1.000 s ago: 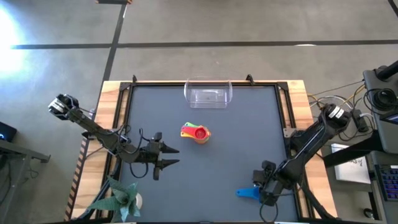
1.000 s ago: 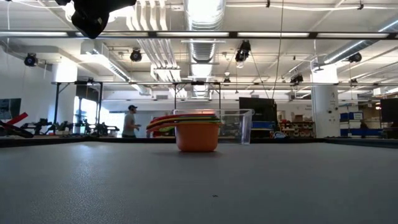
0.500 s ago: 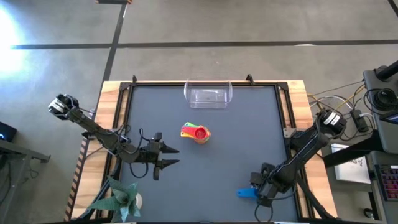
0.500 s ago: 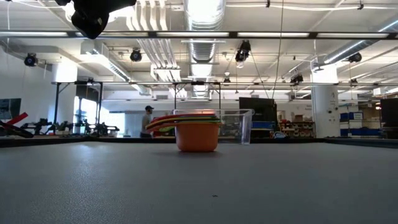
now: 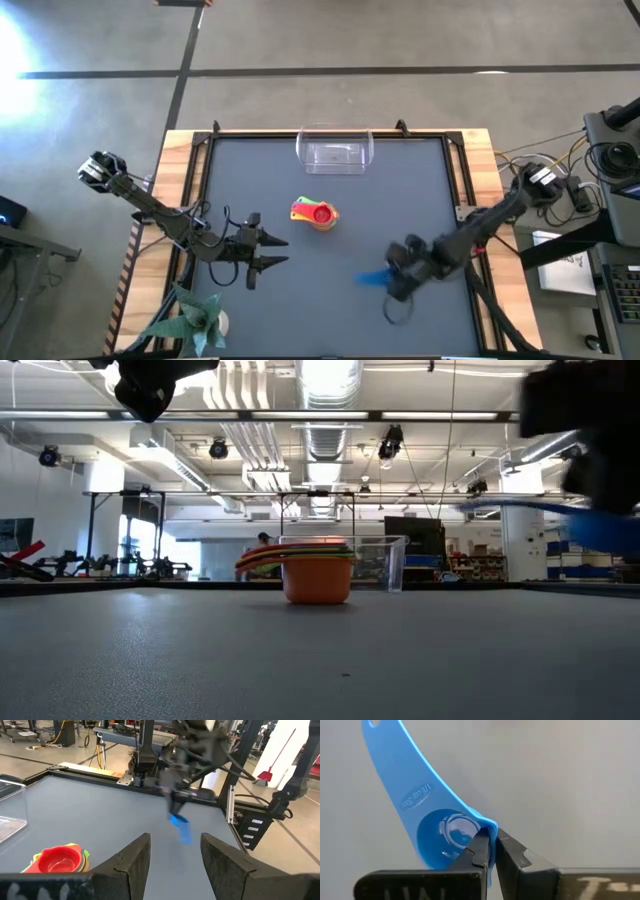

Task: Nest measuring cups in basket
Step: Stack the blue measuring cup on top of the red measuring cup

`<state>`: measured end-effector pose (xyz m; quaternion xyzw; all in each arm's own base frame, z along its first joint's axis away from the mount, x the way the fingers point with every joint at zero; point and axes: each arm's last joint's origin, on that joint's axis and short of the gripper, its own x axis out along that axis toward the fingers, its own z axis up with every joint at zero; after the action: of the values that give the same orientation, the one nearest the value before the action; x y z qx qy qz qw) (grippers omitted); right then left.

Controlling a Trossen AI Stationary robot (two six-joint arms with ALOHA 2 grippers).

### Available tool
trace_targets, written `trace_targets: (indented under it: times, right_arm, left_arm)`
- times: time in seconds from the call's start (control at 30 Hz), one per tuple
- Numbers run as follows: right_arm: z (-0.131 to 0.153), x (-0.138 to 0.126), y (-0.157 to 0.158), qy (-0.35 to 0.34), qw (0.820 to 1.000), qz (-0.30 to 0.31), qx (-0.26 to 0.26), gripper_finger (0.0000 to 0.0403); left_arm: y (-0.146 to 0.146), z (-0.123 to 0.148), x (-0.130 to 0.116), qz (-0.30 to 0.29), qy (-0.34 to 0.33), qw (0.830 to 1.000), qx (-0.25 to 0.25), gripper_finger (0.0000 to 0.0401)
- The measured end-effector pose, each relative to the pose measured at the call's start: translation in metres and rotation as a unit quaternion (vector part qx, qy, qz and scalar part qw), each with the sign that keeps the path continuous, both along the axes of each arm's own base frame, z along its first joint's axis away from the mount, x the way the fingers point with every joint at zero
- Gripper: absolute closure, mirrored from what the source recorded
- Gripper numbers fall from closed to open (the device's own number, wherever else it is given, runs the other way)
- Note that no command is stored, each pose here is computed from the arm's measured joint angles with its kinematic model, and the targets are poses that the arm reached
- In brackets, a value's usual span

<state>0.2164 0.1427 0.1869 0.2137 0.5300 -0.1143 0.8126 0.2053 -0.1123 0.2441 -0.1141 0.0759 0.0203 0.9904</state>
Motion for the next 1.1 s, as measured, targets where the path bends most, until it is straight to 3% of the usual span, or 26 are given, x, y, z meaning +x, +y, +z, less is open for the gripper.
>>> trace_targets:
  times: [0.17,0.37,0.63,0.8,1.1]
  right_arm:
    - [0.012,0.038,-0.052,-0.081,0.995,-0.058,-0.007,0.0394]
    - [0.029,0.073,-0.113,-0.198,0.976,-0.081,0.036,0.0394]
    - [0.051,0.089,-0.163,-0.23,0.967,-0.114,-0.005,0.0394]
    - [0.053,0.121,-0.178,-0.216,0.971,-0.104,-0.017,0.0395]
    - [0.021,0.18,-0.19,-0.087,0.993,-0.07,-0.038,0.0395]
  left_arm:
    - [0.0,0.0,0.0,0.0,0.0,1.0,0.0,0.0244]
    - [0.0,0.0,0.0,0.0,0.0,1.0,-0.001,0.0244]
    - [0.0,0.0,0.0,0.0,0.0,1.0,0.003,0.0244]
    - [0.0,0.0,0.0,0.001,0.002,1.0,0.006,0.0244]
    - [0.0,-0.001,0.0,0.005,0.003,1.0,-0.006,0.0244]
